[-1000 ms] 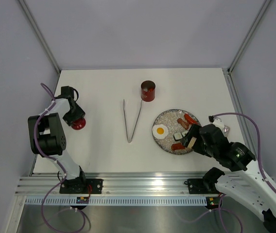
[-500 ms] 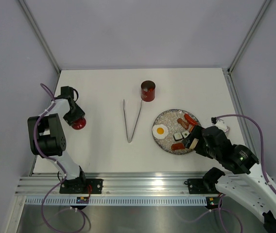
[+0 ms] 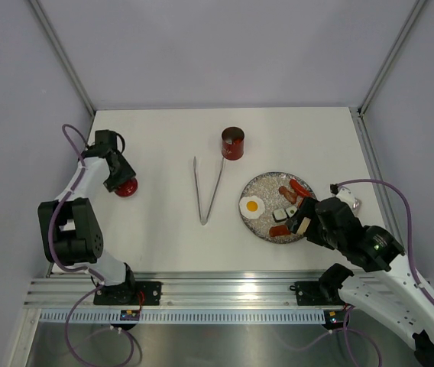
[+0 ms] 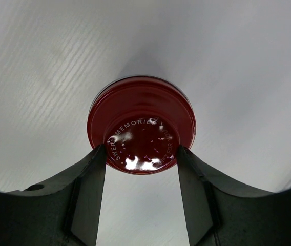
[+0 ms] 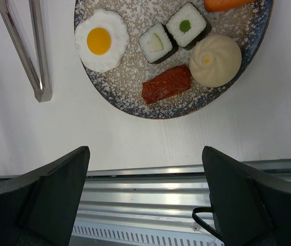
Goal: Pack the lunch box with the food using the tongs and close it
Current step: Pick up the box lid from the center of the board.
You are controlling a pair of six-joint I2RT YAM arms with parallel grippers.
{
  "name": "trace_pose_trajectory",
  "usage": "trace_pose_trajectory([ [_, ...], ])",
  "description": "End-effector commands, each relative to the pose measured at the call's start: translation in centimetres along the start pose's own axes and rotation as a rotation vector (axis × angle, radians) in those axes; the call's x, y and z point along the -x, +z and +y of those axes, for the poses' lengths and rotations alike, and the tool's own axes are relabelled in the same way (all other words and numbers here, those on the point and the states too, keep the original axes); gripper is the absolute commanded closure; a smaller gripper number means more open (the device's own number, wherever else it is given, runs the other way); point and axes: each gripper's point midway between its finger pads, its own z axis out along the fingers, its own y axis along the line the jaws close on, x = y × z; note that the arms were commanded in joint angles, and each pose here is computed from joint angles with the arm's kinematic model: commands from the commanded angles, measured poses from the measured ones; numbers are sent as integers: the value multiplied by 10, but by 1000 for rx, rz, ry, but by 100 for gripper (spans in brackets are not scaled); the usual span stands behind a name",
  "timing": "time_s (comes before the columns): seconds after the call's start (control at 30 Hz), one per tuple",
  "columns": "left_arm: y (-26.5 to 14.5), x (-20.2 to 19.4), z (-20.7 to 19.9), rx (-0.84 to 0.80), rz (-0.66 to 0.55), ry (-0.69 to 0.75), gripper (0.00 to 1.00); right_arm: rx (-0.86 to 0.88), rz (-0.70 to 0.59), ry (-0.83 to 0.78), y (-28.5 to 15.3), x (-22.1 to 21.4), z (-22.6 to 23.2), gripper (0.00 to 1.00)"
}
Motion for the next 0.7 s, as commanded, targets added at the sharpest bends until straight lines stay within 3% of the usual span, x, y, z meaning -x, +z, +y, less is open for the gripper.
trace_pose_trajectory([
  [0.0, -32, 21, -23, -59, -82, 68, 80, 34, -28, 6, -8, 10, 10, 1],
  [0.17, -59, 21, -66, -90, -106, 218, 80, 27, -28, 6, -9, 10, 9, 0],
  [0.43, -114, -6, -184, -181, -144, 543, 80, 26, -27, 16, -10, 10, 8, 1],
  [0.67, -138, -18, -273, -322, -170, 651, 79, 8, -38, 25, -15, 10, 0, 1],
])
